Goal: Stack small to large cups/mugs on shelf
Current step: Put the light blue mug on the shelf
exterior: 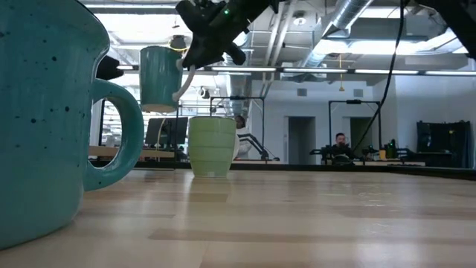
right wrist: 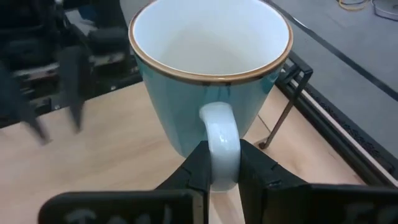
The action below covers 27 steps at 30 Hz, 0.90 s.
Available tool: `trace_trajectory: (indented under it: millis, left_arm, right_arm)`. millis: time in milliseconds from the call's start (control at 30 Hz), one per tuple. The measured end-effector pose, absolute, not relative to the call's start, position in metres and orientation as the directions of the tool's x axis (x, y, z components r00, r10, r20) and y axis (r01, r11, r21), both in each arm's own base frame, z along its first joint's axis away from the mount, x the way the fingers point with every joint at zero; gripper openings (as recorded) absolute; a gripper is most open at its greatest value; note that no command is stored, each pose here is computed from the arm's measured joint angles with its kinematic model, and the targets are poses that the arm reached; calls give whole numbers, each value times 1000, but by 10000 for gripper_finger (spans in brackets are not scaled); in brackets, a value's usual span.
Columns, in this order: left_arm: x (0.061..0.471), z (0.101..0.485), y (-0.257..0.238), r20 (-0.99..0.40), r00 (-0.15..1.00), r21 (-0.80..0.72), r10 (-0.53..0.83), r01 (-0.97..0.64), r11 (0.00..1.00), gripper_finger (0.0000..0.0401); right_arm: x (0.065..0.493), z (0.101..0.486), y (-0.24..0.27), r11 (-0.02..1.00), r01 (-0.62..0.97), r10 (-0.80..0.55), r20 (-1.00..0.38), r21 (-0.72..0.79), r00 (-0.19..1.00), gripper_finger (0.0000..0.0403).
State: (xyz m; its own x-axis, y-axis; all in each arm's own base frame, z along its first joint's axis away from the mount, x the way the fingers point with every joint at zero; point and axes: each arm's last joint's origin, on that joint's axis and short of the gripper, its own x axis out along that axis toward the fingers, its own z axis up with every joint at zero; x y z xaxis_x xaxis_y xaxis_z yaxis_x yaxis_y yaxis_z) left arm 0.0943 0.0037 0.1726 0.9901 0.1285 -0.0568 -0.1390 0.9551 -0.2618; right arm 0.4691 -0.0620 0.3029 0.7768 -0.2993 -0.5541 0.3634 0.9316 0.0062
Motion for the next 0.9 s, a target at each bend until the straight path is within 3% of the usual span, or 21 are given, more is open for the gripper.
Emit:
trace_trajectory:
  millis: [167, 600, 900]
  left_arm:
    - [95, 172, 0, -59, 998, -321, 2, -21, 947, 98]
    - [95, 172, 0, -57, 998, -337, 4, -23, 941, 98]
    - [95, 173, 0, -57, 998, -337, 6, -25, 941, 98]
  right_arm:
    - [469, 305, -70, 933, 360, -301, -537, 4, 788, 63]
    - [472, 312, -83, 941, 335, -275, -465, 50, 842, 63]
    - [487, 285, -86, 945, 309, -225, -480, 102, 848, 63]
